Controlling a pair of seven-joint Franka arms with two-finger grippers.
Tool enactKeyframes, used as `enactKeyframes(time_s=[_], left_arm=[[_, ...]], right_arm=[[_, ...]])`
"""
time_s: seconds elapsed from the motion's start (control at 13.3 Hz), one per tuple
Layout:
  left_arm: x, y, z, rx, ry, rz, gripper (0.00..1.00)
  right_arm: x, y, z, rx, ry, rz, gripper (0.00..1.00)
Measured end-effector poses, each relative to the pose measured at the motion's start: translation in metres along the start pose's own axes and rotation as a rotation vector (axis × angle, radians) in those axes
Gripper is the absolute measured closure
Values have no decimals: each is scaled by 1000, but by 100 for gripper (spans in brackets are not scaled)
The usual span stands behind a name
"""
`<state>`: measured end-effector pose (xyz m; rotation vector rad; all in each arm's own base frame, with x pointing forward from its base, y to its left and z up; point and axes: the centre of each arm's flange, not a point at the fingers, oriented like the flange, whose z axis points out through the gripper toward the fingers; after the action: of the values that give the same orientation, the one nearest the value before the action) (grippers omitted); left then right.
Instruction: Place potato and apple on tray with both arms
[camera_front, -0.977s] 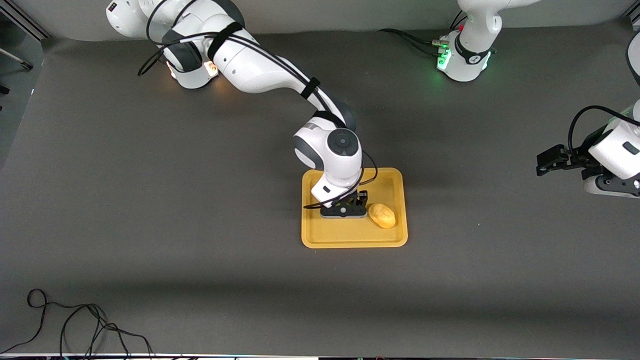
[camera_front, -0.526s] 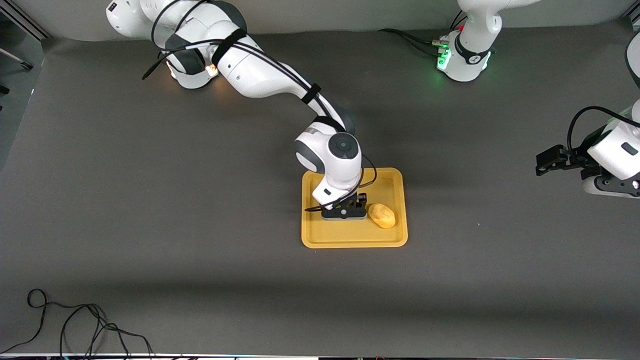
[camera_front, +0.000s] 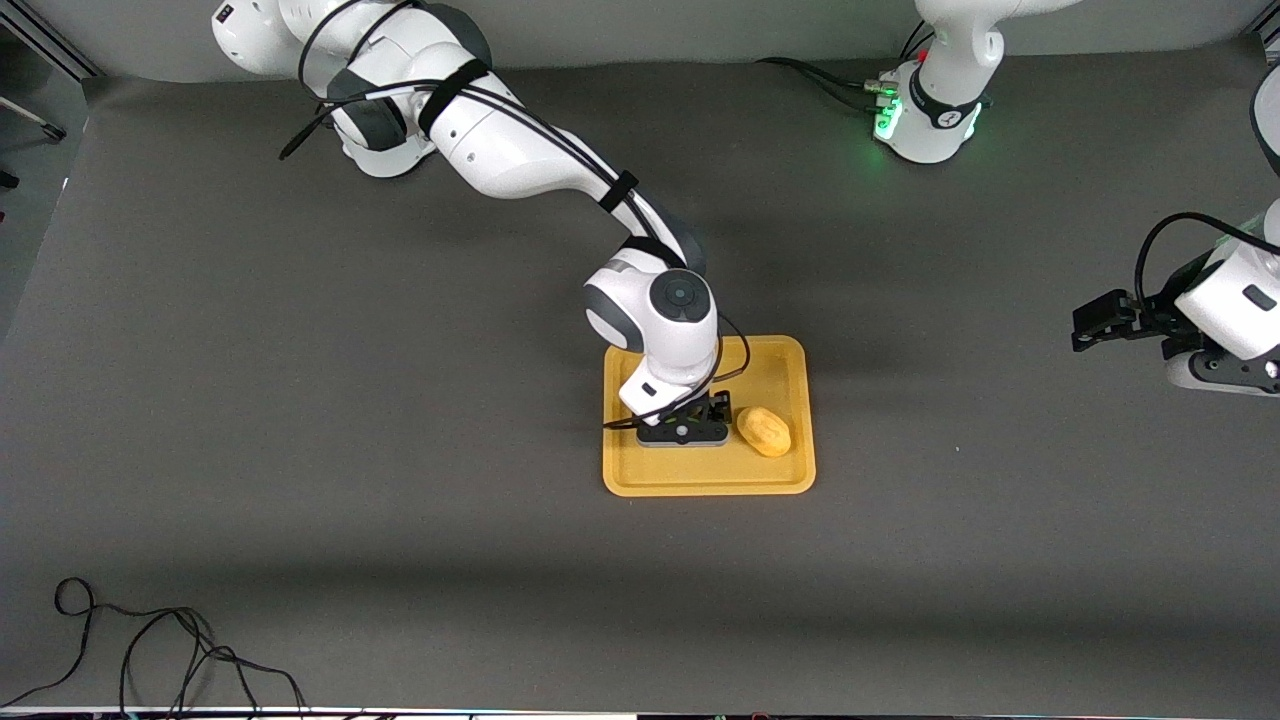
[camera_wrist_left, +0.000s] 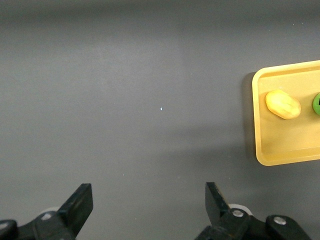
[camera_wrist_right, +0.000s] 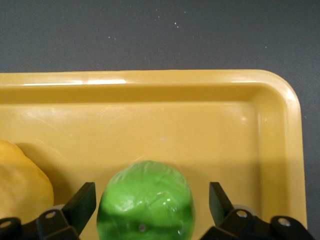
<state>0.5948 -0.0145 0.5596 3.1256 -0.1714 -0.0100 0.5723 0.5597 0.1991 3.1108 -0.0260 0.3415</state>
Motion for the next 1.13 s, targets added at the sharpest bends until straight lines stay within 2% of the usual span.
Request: enactKeyframes(time_s=[0.15,0.3,0.38,0.53,0.75,0.98,1.13], left_arm=[[0,0,0,0,0,0,0],[0,0,0,0,-1,-1,0],[0,-1,0,0,-2,-1,0],[0,-1,0,0,-2,-1,0],[0,-1,1,0,-2,-1,0],[0,-1,1,0,-3,-1,0],[0,-1,1,0,-3,-2,0]], right_arm=[[1,0,-1,-12,15,-13,0],[9,6,-17,-40,-6,4,0],[23,15,-41,-45,-27,38,0],[64,46,-126,-4,-83,142,0],[100,112,-242,-9,-134,231,0],[111,160,-311,-21,-150,221,0],[116,203,-342,-70,-187,170,0]])
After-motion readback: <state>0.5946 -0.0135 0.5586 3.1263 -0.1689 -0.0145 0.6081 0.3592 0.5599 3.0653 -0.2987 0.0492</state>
